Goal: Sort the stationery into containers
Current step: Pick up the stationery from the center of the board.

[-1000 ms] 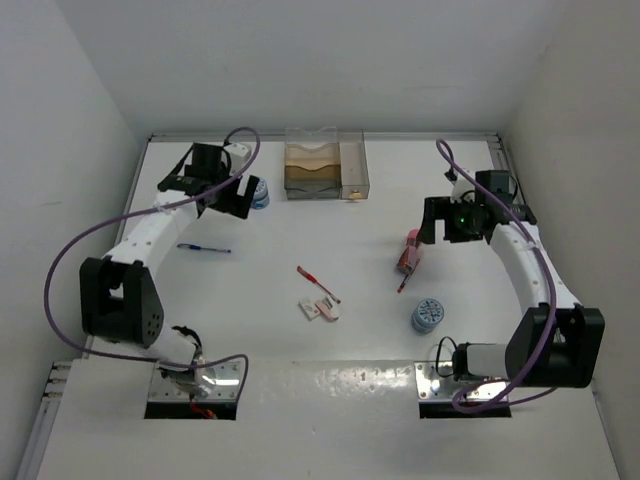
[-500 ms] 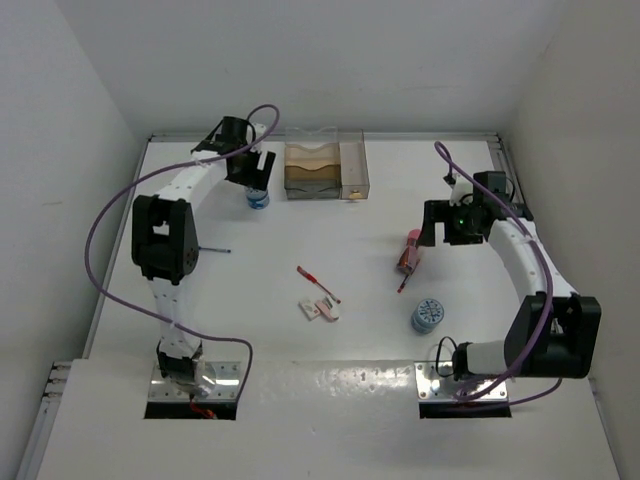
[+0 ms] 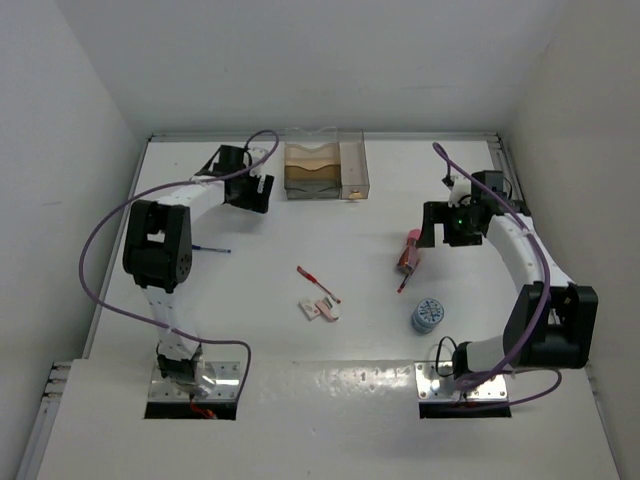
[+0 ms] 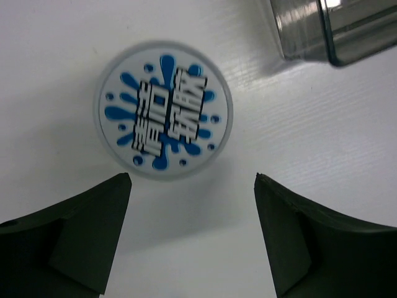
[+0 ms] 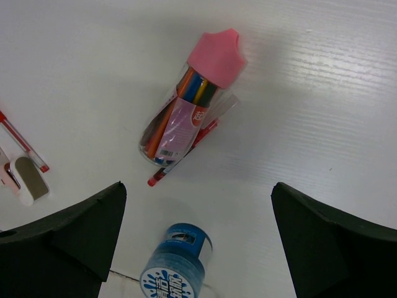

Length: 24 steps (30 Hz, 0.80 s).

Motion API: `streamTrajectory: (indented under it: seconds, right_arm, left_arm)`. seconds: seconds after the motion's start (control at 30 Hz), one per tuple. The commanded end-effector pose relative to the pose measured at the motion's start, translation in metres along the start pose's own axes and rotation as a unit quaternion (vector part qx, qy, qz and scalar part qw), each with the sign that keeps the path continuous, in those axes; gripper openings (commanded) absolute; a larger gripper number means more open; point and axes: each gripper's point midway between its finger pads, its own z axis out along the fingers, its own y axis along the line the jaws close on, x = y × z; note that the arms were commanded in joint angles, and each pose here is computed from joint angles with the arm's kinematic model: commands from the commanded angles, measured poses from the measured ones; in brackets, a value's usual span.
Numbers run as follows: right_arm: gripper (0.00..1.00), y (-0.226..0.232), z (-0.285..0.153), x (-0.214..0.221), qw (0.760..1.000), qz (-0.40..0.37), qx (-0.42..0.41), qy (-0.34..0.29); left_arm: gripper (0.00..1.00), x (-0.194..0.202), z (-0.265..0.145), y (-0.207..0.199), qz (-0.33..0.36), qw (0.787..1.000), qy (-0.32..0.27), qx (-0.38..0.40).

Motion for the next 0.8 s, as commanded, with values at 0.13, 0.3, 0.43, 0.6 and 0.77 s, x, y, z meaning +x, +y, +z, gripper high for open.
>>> streamTrajectory:
  seconds: [0.13,0.3,0.43,0.6,0.77]
  right_arm:
    - [0.99,-0.005,-0.006,-0.016,1.0,-0.009,0.007,-0.017]
    - [0.99,-0.005,-0.004,-0.016,1.0,-0.006,0.004,-0.014]
    - [0.99,-0.005,-0.004,-0.014,1.0,-0.007,0.004,-0.011]
    - [0.99,-0.005,-0.003,-0.015,1.0,-0.007,0.004,-0.01]
    - [0.99,-0.006,-0.002,-0.016,1.0,-0.007,0.004,-0.008]
  left_arm:
    - [0.9,-0.051,-0.037,0.008,0.013,0.986,-0.168,-0.009]
    - [0.92,-0.055,-0.03,0.009,0.017,0.984,-0.178,-0.01]
    - [0.93,-0.062,-0.027,0.005,0.019,0.982,-0.188,0.002]
    - [0.93,-0.065,-0.017,0.009,0.017,0.983,-0.183,-0.003]
    - [0.9,-0.066,-0.011,0.01,0.018,0.984,-0.178,-0.005]
